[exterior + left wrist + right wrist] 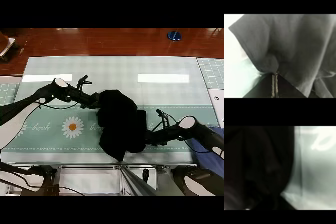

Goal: Fold the shirts.

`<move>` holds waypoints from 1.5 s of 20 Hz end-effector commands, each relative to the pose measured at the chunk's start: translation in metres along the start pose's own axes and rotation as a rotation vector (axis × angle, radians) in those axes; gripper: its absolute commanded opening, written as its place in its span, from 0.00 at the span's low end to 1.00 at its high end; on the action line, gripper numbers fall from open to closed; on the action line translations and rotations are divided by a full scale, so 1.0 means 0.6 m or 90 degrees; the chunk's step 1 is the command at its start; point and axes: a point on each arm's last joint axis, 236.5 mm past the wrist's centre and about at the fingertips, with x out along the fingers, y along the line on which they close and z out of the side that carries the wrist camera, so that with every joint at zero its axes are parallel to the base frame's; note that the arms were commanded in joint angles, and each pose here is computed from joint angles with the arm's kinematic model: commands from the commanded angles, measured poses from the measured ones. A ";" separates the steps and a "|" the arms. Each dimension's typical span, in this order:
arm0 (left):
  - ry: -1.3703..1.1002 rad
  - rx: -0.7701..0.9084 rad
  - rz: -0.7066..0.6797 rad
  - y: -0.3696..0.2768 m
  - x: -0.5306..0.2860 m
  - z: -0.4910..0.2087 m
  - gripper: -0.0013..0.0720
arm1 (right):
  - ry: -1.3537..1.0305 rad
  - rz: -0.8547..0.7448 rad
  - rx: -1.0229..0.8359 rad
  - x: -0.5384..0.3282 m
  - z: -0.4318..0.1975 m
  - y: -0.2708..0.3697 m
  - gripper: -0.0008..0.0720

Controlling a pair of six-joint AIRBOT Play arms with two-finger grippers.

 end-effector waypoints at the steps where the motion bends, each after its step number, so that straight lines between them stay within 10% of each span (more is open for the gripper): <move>1: -0.044 0.017 -0.009 -0.021 -0.044 0.022 0.04 | -0.015 0.075 -0.076 -0.016 0.030 0.082 0.04; 8: -0.365 0.100 -0.060 -0.151 -0.351 0.099 0.04 | -0.342 -0.003 -0.345 -0.393 0.224 0.314 0.04; 15: -0.819 0.321 -0.057 -0.391 -0.772 -0.044 0.04 | -0.616 -0.143 -0.508 -0.737 0.086 0.447 0.04; 21: -1.100 0.463 0.276 -0.471 -0.935 -0.263 0.04 | -0.782 -0.244 -0.460 -0.857 -0.077 0.386 0.04; 25: -1.108 0.441 0.379 -0.451 -0.928 -0.322 0.04 | -0.823 -0.311 -0.369 -0.893 -0.136 0.315 0.04; 30: -0.931 0.394 0.297 -0.372 -0.821 -0.269 0.04 | -0.733 -0.301 -0.338 -0.823 -0.075 0.291 0.04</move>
